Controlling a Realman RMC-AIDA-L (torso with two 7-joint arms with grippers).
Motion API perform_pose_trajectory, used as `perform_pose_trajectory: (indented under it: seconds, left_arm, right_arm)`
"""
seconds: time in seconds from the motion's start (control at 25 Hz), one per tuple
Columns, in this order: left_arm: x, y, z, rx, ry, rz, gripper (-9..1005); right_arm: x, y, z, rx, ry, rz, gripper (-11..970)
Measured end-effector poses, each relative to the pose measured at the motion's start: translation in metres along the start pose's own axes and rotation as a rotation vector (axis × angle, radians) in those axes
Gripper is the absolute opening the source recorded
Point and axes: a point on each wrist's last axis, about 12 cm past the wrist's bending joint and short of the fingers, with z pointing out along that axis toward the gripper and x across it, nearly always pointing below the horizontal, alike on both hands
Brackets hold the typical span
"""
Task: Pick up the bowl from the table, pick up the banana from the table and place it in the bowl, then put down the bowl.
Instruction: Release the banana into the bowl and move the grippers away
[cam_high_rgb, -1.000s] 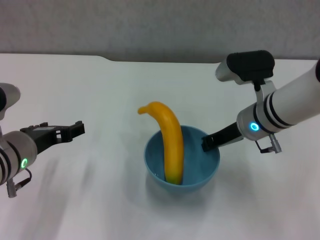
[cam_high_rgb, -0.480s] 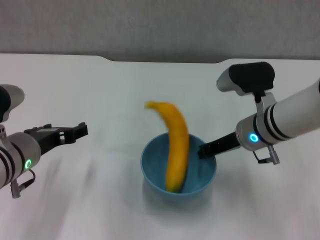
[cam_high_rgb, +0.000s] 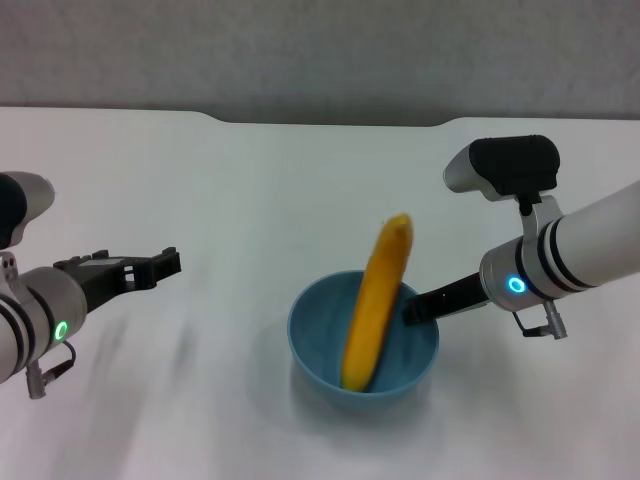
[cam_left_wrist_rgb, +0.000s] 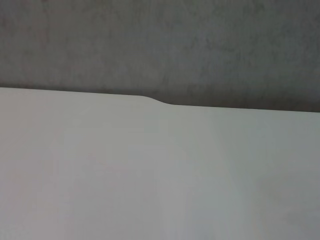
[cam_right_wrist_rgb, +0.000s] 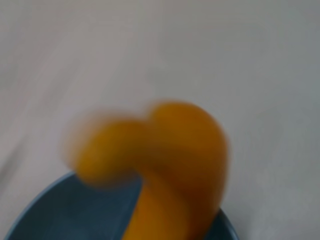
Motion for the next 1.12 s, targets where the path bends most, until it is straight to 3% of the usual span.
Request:
perform_pose_trajectory:
  seconds: [0.84, 1.04, 1.12]
  left_arm:
    - [0.0001, 0.0001, -0.0013, 0.002, -0.01, 0.001, 905]
    - [0.0009, 0.0008, -0.0012, 0.0, -0.007, 0.001, 905]
    - [0.0019, 0.0016, -0.0012, -0.002, -0.004, -0.001, 905]
  right_arm:
    - [0.004, -0.0027, -0.0001, 0.005, 0.008, -0.026, 59]
    - [0.0054, -0.0028, -0.0016, -0.003, 0.002, -0.032, 234]
    - [0.0059, -0.0017, -0.0051, -0.015, -0.014, -0.043, 398]
